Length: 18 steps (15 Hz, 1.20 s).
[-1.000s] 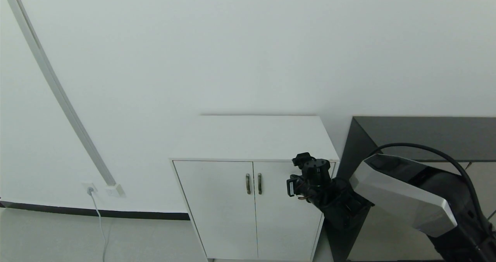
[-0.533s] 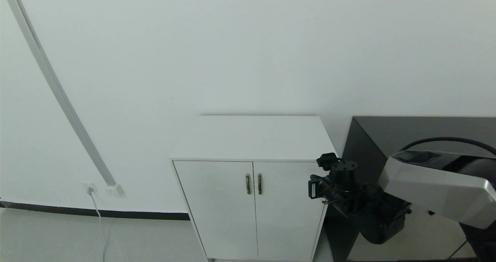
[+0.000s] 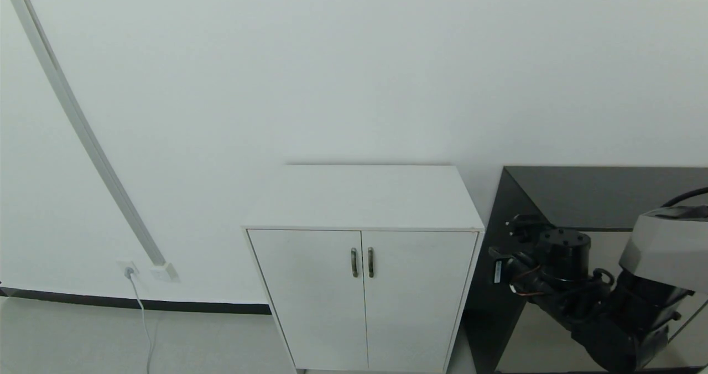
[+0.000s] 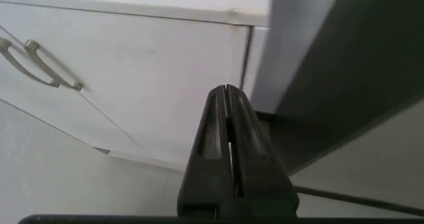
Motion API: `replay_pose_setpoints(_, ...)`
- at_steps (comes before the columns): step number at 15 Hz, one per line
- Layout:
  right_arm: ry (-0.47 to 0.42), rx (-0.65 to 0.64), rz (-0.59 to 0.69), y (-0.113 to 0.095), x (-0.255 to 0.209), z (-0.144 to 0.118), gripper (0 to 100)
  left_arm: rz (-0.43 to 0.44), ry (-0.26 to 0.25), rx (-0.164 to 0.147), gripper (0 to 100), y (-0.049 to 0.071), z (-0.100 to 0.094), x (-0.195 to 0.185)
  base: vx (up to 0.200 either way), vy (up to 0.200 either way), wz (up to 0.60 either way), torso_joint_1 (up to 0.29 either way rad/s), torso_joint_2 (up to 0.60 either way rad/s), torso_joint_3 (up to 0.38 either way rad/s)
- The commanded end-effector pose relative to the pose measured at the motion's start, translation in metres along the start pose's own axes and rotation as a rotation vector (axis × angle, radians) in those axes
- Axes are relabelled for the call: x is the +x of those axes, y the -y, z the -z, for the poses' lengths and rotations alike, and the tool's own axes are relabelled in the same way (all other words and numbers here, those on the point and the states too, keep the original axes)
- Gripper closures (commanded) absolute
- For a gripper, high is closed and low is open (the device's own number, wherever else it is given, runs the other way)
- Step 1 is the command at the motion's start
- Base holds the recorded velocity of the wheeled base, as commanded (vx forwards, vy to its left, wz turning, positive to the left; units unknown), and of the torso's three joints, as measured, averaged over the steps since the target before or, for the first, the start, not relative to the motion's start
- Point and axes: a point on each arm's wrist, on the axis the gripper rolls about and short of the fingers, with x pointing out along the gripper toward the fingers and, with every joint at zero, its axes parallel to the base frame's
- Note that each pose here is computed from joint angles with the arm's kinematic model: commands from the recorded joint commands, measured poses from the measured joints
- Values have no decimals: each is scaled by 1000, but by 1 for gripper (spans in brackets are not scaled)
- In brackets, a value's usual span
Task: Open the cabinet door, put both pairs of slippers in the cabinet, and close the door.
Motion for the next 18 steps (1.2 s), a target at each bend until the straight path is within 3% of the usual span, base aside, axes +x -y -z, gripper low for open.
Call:
replay_pose_setpoints(1, 38, 5, 36, 16, -23, -17, 100, 0, 0, 0, 100, 0, 0, 0, 0, 0, 0, 0, 0, 0)
replay_pose_setpoints(10, 23, -19, 240, 75, -129, -20, 100, 1, 0, 1, 100, 0, 0, 0, 0, 0, 0, 0, 0, 0)
replay_pose_setpoints(15, 64, -18, 287, 82, -179, -22, 100, 1, -2, 1, 100, 0, 0, 0, 0, 0, 0, 0, 0, 0)
replay_pose_setpoints(18, 42, -23, 248, 78, -205, -22, 100, 1, 0, 0, 100, 0, 0, 0, 0, 0, 0, 0, 0, 0)
